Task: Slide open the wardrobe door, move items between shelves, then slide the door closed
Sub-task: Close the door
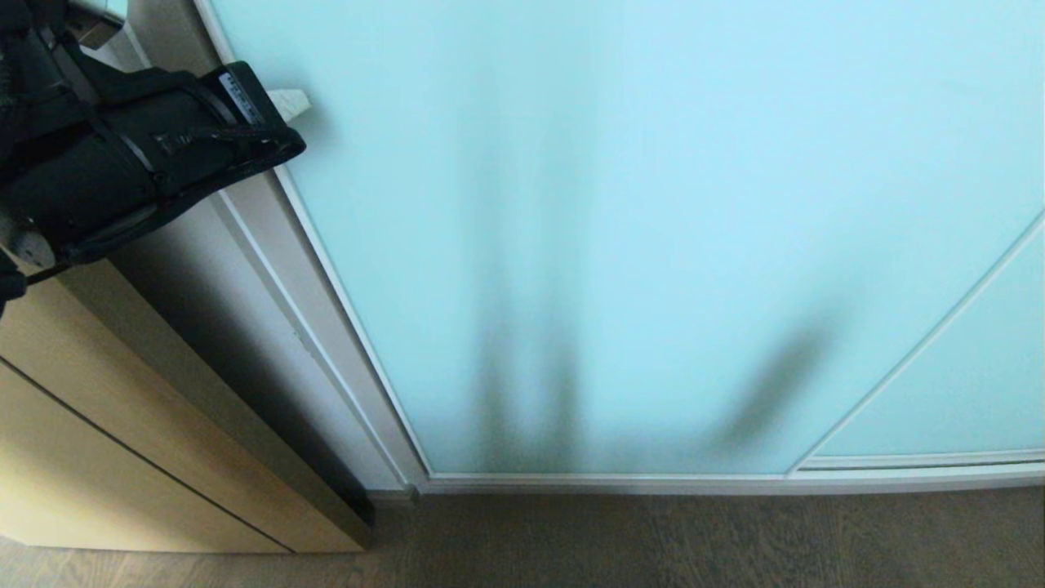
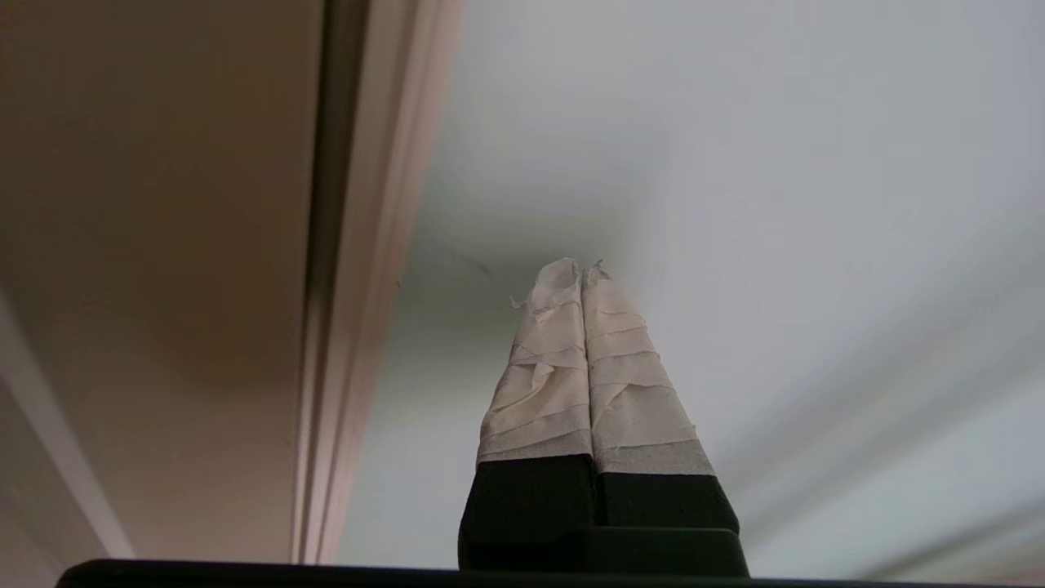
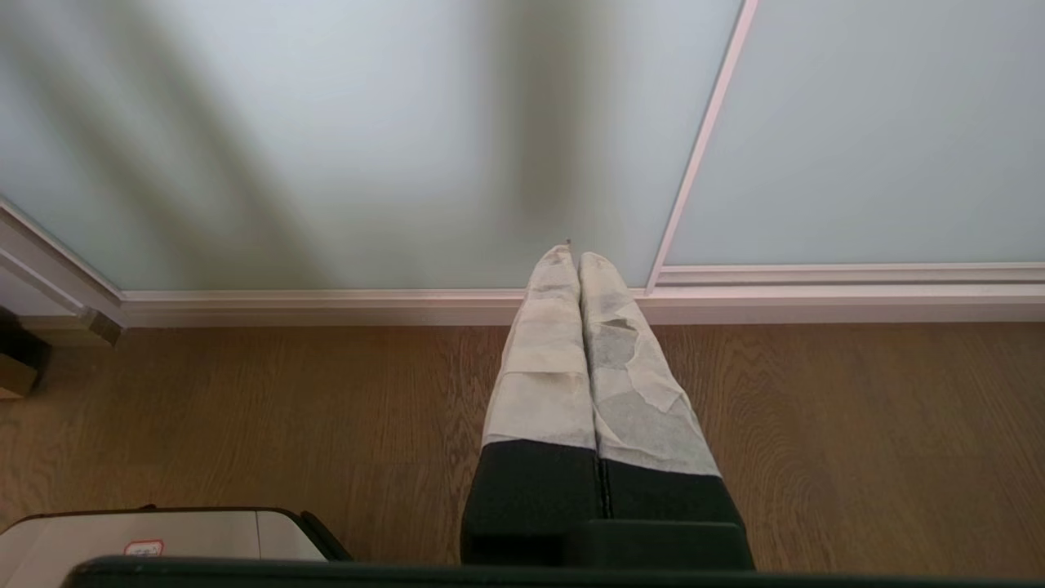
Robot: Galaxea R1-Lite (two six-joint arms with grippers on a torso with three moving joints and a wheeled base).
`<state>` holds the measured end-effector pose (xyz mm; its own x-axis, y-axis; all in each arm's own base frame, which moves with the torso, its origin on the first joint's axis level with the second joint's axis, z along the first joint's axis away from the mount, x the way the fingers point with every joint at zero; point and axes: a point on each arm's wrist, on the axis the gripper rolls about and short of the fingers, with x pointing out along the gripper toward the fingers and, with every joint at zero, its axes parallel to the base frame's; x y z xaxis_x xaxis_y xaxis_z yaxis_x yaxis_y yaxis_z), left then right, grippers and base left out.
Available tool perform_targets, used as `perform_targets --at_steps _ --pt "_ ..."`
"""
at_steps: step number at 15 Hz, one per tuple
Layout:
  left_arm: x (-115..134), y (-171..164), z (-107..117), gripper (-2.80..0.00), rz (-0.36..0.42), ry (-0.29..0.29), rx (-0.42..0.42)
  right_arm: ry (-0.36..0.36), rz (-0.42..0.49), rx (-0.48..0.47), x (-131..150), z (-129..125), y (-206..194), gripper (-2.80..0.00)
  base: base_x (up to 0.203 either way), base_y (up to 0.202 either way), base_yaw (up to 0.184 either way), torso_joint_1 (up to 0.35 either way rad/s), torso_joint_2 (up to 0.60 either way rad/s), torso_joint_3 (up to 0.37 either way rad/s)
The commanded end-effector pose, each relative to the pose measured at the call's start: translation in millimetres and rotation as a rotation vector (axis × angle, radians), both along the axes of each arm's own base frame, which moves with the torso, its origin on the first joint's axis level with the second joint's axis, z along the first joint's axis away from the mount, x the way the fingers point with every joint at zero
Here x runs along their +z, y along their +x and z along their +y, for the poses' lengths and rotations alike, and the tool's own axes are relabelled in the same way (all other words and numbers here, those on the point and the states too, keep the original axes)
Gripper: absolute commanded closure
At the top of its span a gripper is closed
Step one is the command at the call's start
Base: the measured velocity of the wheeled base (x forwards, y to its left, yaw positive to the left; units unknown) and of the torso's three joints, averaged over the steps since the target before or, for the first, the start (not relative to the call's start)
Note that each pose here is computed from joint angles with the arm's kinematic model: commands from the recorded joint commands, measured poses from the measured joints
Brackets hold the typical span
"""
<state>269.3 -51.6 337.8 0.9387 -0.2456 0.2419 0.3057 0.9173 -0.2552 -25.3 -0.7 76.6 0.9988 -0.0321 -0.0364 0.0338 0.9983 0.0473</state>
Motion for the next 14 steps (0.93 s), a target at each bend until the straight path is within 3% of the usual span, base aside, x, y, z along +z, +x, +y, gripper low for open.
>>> perform_targets --at_steps 1,9,14 --pt "6.5 -13.9 1.7 0.0 -0.026 -0.002 -0.034 0.001 0.0 0.0 -0.1 0.0 0.0 0.0 0.0 0.0 0.0 0.0 0.0 0.0" --pt "8.0 -68.6 10.1 0.0 -0.015 0.015 -0.098 0.001 0.002 0.0 0.0 0.0 0.1 0.0 0.0 0.0 0.0 0.0 0.0 0.0" --pt "12.0 -118.9 24.1 0.0 0.013 0.015 0.002 0.001 0.001 0.0 -0.1 0.0 0.0 0.0 0.0 0.0 0.0 0.0 0.0 0.0"
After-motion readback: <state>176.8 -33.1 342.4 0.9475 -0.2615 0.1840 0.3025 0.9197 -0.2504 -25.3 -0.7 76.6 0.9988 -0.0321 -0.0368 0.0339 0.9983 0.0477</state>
